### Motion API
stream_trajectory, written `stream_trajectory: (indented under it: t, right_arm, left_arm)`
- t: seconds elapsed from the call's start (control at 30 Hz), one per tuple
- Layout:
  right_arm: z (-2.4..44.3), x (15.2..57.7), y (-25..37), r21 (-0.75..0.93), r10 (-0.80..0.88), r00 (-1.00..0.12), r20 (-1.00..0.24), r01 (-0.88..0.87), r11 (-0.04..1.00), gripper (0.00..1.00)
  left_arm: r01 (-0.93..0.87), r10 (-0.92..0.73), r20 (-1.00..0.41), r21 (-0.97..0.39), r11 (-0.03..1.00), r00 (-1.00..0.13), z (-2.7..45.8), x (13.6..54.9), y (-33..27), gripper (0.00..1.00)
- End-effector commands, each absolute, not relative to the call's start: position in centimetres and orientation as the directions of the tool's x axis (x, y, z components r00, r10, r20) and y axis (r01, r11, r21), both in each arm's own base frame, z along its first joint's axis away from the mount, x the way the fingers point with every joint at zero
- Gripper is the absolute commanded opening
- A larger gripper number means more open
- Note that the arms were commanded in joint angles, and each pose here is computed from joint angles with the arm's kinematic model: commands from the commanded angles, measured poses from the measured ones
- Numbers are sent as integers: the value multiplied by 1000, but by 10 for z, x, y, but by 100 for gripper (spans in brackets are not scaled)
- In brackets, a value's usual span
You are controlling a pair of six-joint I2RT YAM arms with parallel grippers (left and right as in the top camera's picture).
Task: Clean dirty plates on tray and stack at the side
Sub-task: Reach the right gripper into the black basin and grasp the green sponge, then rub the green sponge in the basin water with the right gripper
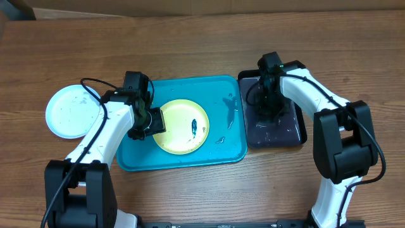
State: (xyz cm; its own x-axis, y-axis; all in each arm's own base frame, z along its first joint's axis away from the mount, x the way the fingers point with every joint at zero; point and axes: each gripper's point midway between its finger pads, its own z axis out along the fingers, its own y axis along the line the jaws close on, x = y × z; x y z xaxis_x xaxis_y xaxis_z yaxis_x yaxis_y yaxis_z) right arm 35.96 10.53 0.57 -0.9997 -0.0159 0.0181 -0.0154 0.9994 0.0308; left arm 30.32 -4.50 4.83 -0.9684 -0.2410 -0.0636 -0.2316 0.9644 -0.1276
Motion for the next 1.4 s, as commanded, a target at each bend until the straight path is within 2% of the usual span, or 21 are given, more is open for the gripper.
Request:
stream_trajectory:
  t: [0.0, 0.17, 0.3, 0.37, 0.5, 0.63, 0.77, 1.0, 1.17, 1.37]
  right_arm:
    - [18, 365, 104, 23, -6, -1000, -18, -6, 1000, 4]
    - [61, 379, 107, 35, -5, -998, -67, -7, 999, 4]
    - [75, 375, 107, 38, -4, -997, -73, -6, 999, 4]
    - [72, 372, 105, 29, -5, -998, -58, -6, 1000, 4]
    - [62, 365, 100, 4, -5, -999, -34, -5, 1000, 4]
    - [61, 364, 100, 3, -5, -1000, -30, -5, 1000, 4]
    - [61, 363, 98, 1, -2, -1000, -24, -2, 1000, 4]
    - [61, 362, 98, 1, -2, -1000, -21, -2, 1000, 4]
    - [61, 363, 98, 0, -7, -1000, -24, -7, 1000, 4]
    - [74, 374, 90, 0, -6, -999, -53, -6, 1000, 4]
  left_arm:
    - [-214, -224, -75, -122, 969, -972, 49, 307, -44, 57]
    - [-234, -243, -83, -102, 967, -967, 49, 309, -40, 57]
    - [-242, -252, -90, -103, 965, -964, 49, 310, -40, 56]
    - [-242, -252, -97, -105, 965, -963, 49, 312, -40, 52]
    - [-250, -260, -127, -87, 964, -957, 49, 318, -35, 37]
    - [-264, -273, -147, -75, 962, -951, 44, 321, -33, 37]
    - [-264, -272, -142, -72, 962, -952, 41, 321, -33, 33]
    - [-268, -271, -71, -52, 962, -960, 16, 316, -33, 27]
    - [-269, -270, -4, -66, 961, -963, -6, 312, -39, 4]
    - [-269, -269, 12, -130, 954, -963, 3, 317, -51, 4]
